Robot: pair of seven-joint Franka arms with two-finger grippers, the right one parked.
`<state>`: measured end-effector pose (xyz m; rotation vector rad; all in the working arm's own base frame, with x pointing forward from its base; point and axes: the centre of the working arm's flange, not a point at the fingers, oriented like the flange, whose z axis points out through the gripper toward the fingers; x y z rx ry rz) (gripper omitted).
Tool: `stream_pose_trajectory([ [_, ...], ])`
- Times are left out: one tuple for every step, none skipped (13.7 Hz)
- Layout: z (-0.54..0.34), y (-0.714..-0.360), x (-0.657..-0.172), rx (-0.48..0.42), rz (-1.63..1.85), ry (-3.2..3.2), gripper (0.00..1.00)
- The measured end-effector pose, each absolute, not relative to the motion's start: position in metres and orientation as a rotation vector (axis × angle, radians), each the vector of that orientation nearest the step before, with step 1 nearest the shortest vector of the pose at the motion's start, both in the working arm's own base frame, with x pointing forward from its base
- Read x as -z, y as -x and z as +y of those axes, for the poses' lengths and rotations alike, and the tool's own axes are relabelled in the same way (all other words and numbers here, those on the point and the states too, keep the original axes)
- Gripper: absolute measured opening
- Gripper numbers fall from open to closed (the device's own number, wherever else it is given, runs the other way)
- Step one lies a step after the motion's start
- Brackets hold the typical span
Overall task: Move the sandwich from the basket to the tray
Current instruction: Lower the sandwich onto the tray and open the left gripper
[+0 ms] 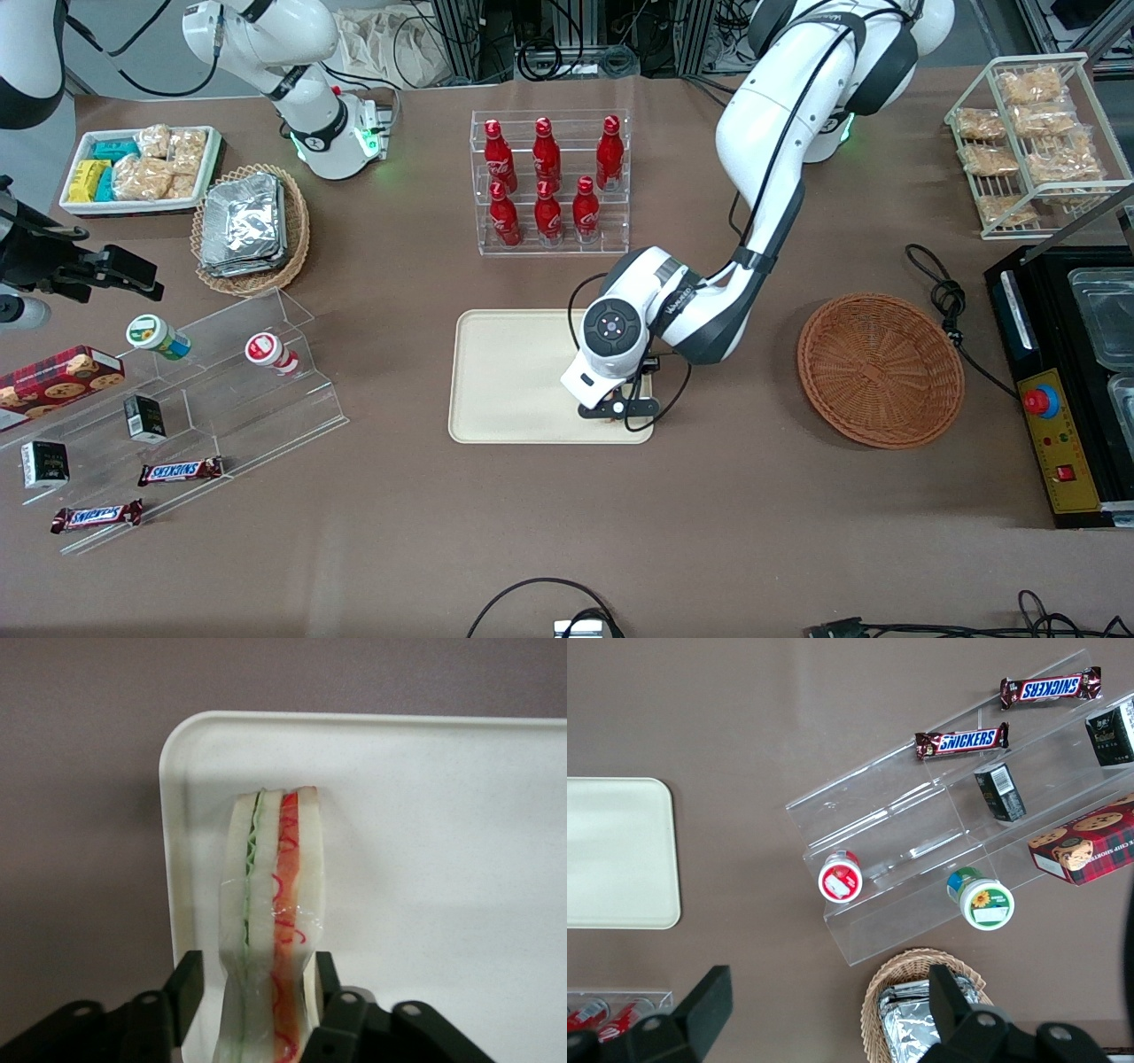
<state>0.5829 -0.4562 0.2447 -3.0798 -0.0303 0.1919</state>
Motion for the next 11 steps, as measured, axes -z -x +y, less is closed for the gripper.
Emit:
stream_pose_trajectory([
  [-0.456, -0.585, -0.248, -0.183, -0.034, 3.085, 0.76],
  [-0.455, -0.589, -0.254, -0.169, -0.04, 3.091, 0.87],
  [-0.453, -0.594, -0.265, -0.145, -0.049, 3.101, 0.98],
  [-0.449, -0.599, -0.282, -0.126, -0.061, 3.107, 1.0],
  [-0.442, -0.599, -0.303, -0.125, -0.069, 3.101, 1.0],
  [-0.434, -0.598, -0.326, -0.119, -0.078, 3.095, 1.0],
  [-0.42, -0.596, -0.349, -0.111, -0.099, 3.09, 1.0],
  [-0.396, -0.594, -0.374, -0.101, -0.122, 3.087, 1.0],
  [-0.371, -0.589, -0.397, -0.091, -0.13, 3.085, 1.0],
  [-0.347, -0.579, -0.418, -0.084, -0.131, 3.081, 1.0],
  [-0.324, -0.567, -0.437, -0.081, -0.126, 3.073, 1.0],
])
